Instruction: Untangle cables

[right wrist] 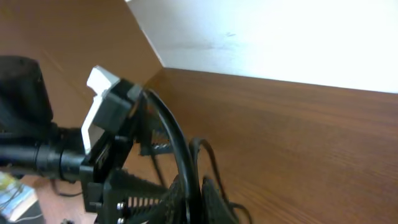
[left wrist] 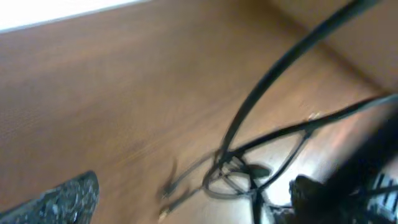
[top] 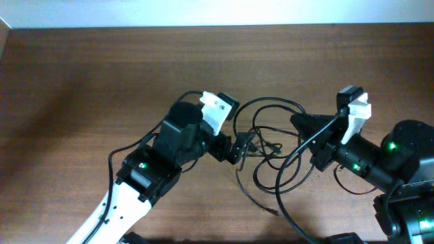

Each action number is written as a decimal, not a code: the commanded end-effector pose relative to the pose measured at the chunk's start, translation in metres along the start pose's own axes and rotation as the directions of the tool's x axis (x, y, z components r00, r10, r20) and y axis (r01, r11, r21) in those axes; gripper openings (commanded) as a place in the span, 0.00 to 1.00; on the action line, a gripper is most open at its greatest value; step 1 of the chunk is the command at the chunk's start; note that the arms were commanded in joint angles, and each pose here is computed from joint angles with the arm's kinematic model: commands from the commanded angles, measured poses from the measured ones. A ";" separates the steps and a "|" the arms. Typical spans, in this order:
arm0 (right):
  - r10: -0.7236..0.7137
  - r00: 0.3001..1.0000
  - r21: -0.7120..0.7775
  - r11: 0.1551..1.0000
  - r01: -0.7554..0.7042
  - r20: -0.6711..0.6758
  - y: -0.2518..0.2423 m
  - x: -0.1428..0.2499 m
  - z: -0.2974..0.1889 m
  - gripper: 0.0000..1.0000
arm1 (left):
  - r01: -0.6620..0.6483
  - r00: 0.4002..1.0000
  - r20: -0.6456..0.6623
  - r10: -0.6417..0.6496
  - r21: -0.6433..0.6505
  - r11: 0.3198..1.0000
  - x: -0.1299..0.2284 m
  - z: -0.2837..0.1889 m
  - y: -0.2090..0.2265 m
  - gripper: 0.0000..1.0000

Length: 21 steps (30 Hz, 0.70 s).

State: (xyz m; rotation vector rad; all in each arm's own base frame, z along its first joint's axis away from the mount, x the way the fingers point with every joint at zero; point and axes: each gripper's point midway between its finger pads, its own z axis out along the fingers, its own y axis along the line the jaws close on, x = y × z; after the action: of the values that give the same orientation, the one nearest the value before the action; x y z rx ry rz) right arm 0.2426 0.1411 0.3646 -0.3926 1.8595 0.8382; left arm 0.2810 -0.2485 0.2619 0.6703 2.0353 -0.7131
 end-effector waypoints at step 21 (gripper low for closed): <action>-0.043 0.999 -0.194 0.980 0.047 0.025 0.039 -0.010 -0.009 0.04 | 0.008 1.000 -0.004 -0.009 -0.183 0.983 0.001 0.000 0.033 0.40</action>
State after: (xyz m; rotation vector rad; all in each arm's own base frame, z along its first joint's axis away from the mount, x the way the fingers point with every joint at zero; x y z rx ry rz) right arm 0.2255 0.1588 0.3783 -0.5170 1.7871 0.9683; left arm 0.2805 -0.2515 0.2657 0.6748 2.0179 -0.7349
